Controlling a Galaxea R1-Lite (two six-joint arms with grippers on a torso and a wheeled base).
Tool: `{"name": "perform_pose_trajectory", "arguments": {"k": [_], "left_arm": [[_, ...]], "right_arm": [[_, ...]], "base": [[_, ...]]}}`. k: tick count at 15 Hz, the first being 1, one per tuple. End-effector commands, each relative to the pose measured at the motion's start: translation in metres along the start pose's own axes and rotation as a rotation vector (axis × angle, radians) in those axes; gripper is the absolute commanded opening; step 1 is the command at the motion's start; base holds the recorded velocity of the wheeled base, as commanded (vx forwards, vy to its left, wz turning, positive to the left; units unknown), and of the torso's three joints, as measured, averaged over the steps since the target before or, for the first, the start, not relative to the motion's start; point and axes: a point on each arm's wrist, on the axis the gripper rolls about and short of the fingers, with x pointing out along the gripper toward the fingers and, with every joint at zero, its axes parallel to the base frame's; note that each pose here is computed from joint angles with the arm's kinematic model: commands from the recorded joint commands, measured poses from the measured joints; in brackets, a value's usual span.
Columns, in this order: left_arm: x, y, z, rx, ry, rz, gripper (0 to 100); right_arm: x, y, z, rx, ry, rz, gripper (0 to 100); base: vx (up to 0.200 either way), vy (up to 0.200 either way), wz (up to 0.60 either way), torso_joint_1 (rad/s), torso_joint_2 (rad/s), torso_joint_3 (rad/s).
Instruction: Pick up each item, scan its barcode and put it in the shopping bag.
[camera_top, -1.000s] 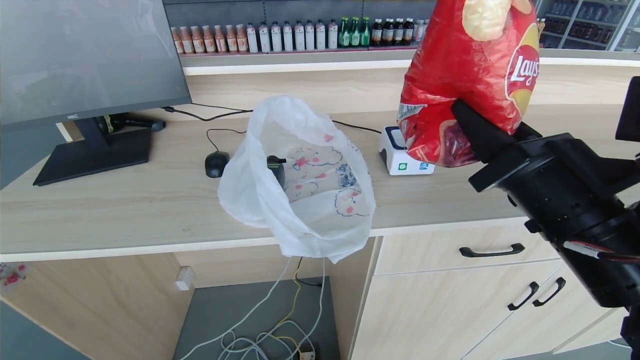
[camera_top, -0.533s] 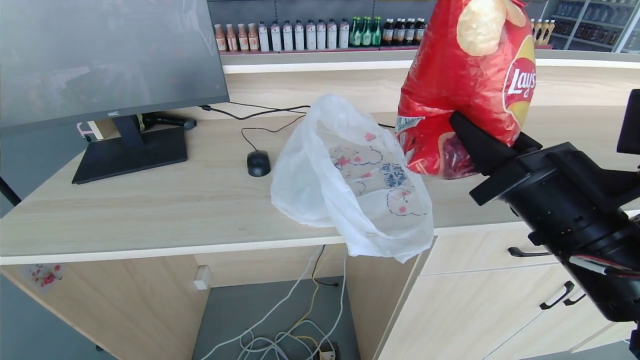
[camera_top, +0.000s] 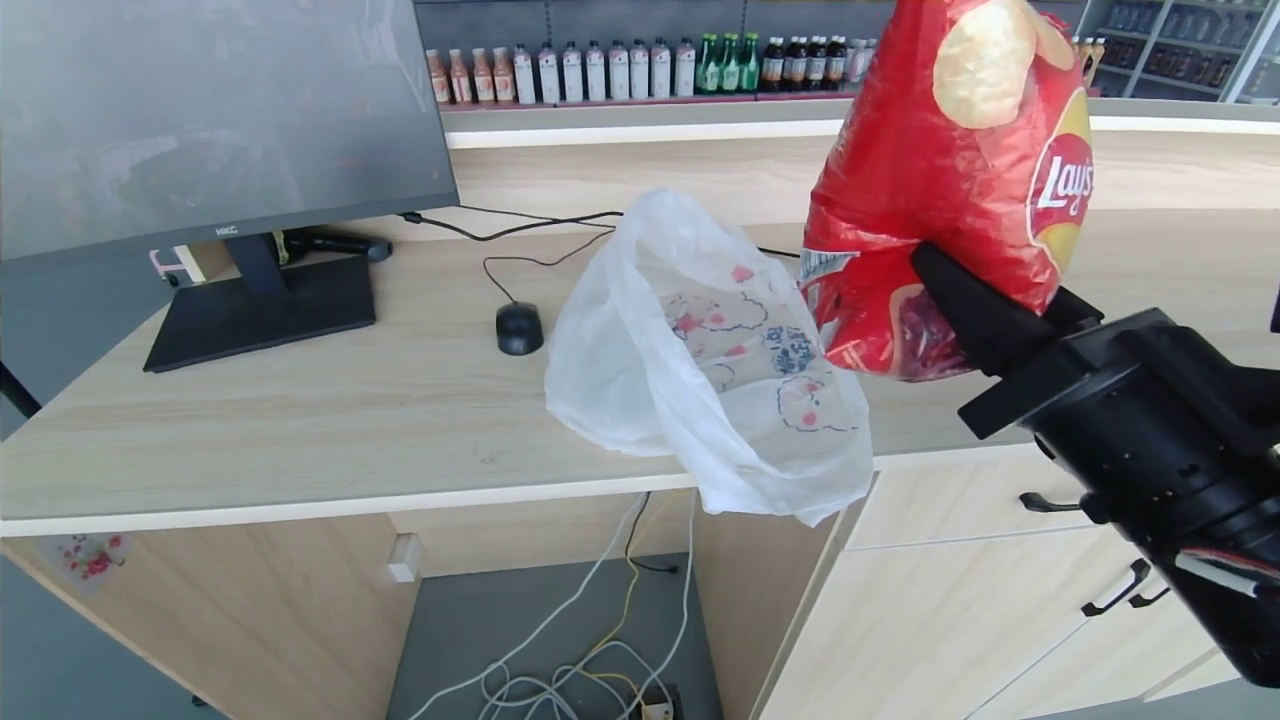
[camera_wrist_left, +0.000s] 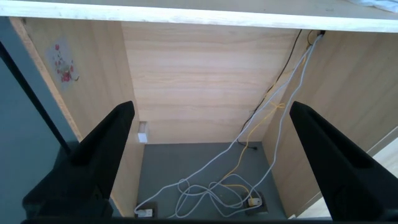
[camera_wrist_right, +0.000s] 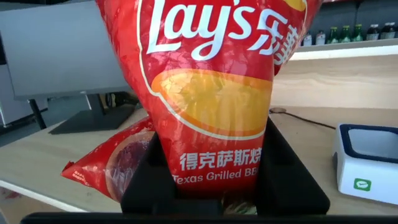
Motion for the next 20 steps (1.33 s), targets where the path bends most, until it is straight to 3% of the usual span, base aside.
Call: {"name": "perform_pose_trajectory", "arguments": {"k": [1,6,8,10,14,18,20], "left_arm": [[0.000,0.000,0.000,0.000,0.000,0.000,100],[0.000,0.000,0.000,0.000,0.000,0.000,100],[0.000,0.000,0.000,0.000,0.000,0.000,100],[0.000,0.000,0.000,0.000,0.000,-0.001,100],[0.000,0.000,0.000,0.000,0.000,0.000,100],[0.000,0.000,0.000,0.000,0.000,-0.001,100],[0.000,0.000,0.000,0.000,0.000,0.000,100]], "right_arm": [[0.011,0.003,-0.020,0.062,0.050,-0.029,0],[0.057,0.009,-0.017,0.231,0.029,-0.116,0],[0.094,0.014,0.000,0.427,-0.003,-0.187,0],[0.119,0.008,-0.003,0.566,-0.034,-0.301,0],[0.134,-0.022,-0.035,0.588,-0.039,-0.415,0],[0.125,-0.020,-0.060,0.595,0.034,-0.435,0],[0.120,-0.007,-0.067,0.603,0.062,-0.413,0]], "base": [[0.000,0.000,0.00,0.000,0.00,0.000],[0.000,0.000,0.00,0.000,0.00,0.000],[0.000,0.000,0.00,0.000,0.00,0.000],[0.000,0.000,0.00,0.000,0.00,0.000],[0.000,0.000,0.00,0.000,0.00,0.000],[0.000,0.000,0.00,0.000,0.00,0.000],[0.000,0.000,0.00,0.000,0.00,0.000]]}}
